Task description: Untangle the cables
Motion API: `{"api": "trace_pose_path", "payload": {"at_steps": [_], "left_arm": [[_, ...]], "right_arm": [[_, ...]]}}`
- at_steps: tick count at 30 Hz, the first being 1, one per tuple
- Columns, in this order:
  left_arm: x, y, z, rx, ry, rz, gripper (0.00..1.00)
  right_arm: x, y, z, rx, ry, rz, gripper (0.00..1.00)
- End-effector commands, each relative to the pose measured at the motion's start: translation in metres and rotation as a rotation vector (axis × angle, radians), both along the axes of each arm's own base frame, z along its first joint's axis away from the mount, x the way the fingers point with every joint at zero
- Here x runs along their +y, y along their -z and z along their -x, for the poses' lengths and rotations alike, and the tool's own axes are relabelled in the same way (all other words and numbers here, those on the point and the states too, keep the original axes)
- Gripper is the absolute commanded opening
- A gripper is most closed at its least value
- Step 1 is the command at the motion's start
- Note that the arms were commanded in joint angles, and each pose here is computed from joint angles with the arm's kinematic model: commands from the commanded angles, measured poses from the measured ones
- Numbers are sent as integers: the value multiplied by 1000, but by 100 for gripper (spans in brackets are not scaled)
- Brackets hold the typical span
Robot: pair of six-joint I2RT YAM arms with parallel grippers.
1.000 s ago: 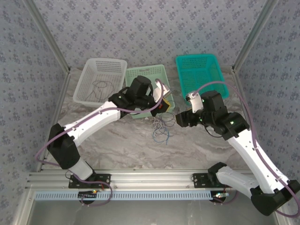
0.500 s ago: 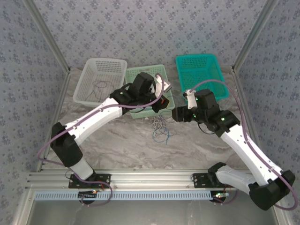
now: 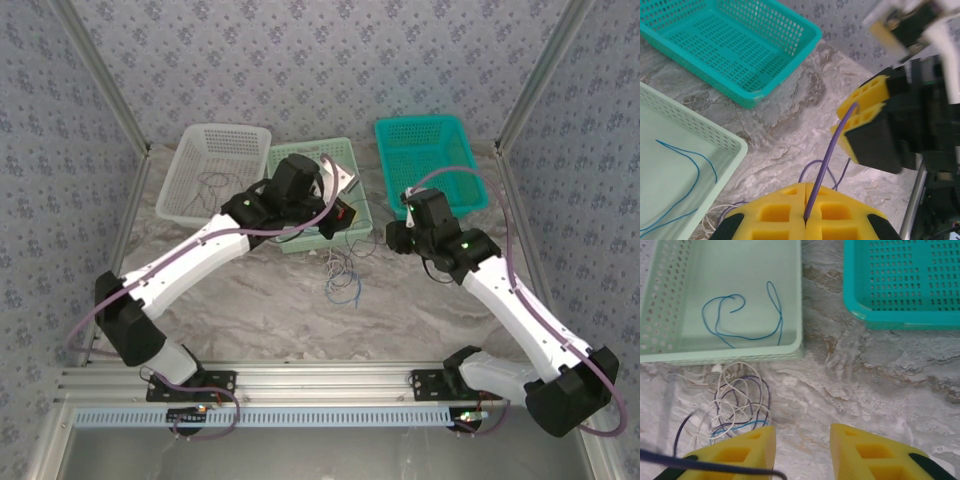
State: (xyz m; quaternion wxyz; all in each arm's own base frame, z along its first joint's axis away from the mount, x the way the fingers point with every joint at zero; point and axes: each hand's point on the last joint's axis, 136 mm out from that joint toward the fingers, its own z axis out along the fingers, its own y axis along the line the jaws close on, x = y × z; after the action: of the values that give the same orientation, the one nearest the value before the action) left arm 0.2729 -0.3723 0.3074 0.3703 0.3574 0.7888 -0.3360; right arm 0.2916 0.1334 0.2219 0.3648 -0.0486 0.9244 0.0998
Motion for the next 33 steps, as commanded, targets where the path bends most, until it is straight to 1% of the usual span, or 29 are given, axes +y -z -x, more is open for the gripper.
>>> {"api": "trace_pose_path", "payload": {"at_steps": [1, 4, 7, 11, 16, 19, 23, 26, 30, 31, 32, 33], "left_arm": [[6, -33, 10, -50, -2, 81, 0], [14, -39, 12, -64, -19, 77, 0], [23, -44, 13, -88, -42, 74, 0], [37, -56, 12, -130, -88, 77, 0], [62, -80, 12, -185, -139, 107, 0], [79, -91, 13, -208, -171, 117, 0], [103, -98, 11, -227, -231, 122, 0], [122, -104, 9, -244, -275, 128, 0], [140, -112, 7, -263, -316, 132, 0], [143, -114, 6, -266, -323, 132, 0], [146, -115, 4, -269, -332, 131, 0], [151, -116, 1, -271, -349, 127, 0]], "right_arm": [[-18, 8, -2, 16, 34, 103, 35], [-31, 7, -4, 20, 61, 175, 32], [-44, 1, -6, 12, 82, 219, 31], [-54, -4, -7, 17, 97, 238, 28], [-65, -5, -4, 17, 121, 256, 27], [-70, -10, -2, 4, 134, 251, 27], [-77, -16, 0, -6, 145, 259, 24], [-80, -23, 1, -14, 147, 258, 20], [-72, -34, 1, -38, 120, 211, 13], [-69, -50, -2, -73, 119, 183, 13], [-67, -53, -4, -80, 113, 170, 13], [-63, -56, -4, -85, 105, 153, 17]]}}
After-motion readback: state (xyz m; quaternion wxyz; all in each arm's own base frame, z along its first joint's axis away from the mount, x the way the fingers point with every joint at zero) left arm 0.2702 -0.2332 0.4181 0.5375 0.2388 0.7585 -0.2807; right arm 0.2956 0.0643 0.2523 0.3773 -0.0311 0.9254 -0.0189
